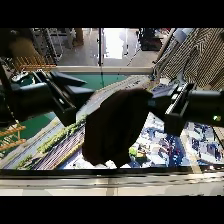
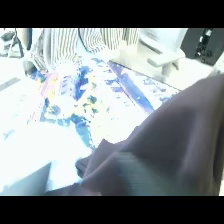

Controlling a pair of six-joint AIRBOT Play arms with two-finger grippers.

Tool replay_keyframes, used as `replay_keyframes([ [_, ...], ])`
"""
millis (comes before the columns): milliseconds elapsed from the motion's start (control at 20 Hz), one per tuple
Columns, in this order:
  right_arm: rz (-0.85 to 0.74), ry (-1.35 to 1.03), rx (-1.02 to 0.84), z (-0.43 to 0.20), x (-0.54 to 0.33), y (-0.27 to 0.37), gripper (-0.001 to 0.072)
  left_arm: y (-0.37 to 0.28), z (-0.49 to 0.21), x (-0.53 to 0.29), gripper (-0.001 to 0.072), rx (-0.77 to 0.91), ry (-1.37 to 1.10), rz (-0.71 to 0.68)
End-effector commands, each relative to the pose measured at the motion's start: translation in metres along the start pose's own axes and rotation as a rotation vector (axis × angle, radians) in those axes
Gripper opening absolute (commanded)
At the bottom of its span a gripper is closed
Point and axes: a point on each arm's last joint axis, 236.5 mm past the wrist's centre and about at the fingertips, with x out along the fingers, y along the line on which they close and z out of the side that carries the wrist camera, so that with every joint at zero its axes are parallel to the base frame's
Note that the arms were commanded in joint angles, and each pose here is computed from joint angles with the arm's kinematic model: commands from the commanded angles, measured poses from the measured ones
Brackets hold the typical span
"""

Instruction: Fold the clothes and pants, and hang the long-sleeved shirts on hangers.

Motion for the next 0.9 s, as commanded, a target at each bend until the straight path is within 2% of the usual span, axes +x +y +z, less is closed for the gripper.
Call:
replay_keyframes([
  [0,-0.072,0.061,0.067,-0.001,0.028,-0.031,0.0024,-0.001,-0.05,0.019,0.0684,-0.064,0.186,-0.031],
  [250,-0.127,0.327,0.155,-0.063,0.125,-0.093,0.0025,0.041,-0.152,0.035,0.0686,-0.097,0.46,0.122],
  [450,-0.138,0.412,0.165,-0.089,0.158,-0.114,0.0025,0.075,-0.157,0.037,0.0697,-0.145,0.423,0.204],
  [600,-0.177,0.415,0.151,-0.091,0.162,-0.125,0.0025,0.067,-0.151,0.047,0.0699,-0.256,0.375,0.136],
  [850,-0.185,0.38,0.146,-0.083,0.164,-0.128,0.0025,0.037,-0.244,0.095,0.0709,-0.437,0.601,0.041],
])
